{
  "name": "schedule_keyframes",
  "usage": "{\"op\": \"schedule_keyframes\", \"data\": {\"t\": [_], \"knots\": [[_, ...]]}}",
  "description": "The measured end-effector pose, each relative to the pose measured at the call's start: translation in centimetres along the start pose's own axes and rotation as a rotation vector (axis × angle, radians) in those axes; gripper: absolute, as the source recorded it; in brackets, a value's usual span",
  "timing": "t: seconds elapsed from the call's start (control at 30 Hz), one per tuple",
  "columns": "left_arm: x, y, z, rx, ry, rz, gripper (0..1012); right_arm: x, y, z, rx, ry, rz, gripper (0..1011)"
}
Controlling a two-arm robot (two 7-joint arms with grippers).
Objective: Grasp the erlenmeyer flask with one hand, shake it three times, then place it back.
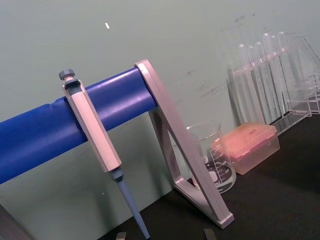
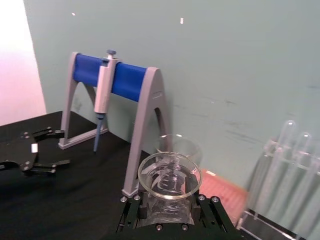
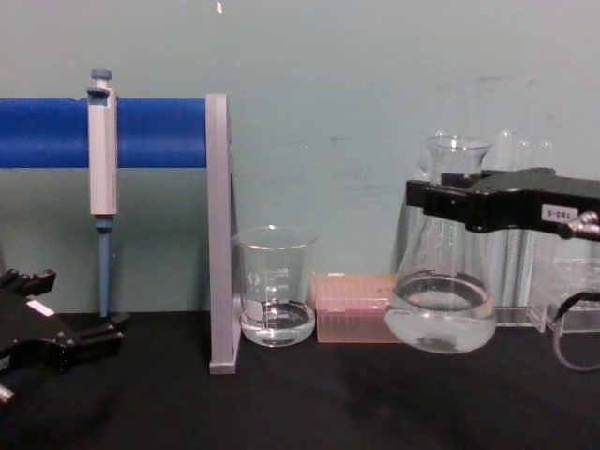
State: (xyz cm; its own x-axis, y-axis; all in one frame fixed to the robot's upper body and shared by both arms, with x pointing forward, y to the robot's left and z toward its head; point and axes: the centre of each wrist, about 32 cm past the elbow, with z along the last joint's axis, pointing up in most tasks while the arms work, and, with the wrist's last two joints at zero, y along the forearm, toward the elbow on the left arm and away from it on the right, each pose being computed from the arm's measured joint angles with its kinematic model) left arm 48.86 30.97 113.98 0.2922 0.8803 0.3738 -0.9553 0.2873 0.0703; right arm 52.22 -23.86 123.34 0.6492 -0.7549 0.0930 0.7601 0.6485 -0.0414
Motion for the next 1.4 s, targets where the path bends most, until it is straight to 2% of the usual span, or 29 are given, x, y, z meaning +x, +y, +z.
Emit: {"op": "schedule_keyframes", "data": {"t": [0.23,0.77,1.07,1.4], "knots": [[0.00,0.00,0.00,0.000,0.000,0.000,1001,-0.7,0.5,0.0,0.001,0.002,0.052,451],[0.00,0.00,0.00,0.000,0.000,0.000,1001,-3.1,1.6,0.1,0.007,0.029,0.247,451],[0.00,0.00,0.00,0.000,0.000,0.000,1001,-3.7,1.7,0.3,0.008,0.028,0.336,451],[0.00,0.00,0.00,0.000,0.000,0.000,1001,-3.4,1.5,0.3,0.009,0.018,0.363,451]]}}
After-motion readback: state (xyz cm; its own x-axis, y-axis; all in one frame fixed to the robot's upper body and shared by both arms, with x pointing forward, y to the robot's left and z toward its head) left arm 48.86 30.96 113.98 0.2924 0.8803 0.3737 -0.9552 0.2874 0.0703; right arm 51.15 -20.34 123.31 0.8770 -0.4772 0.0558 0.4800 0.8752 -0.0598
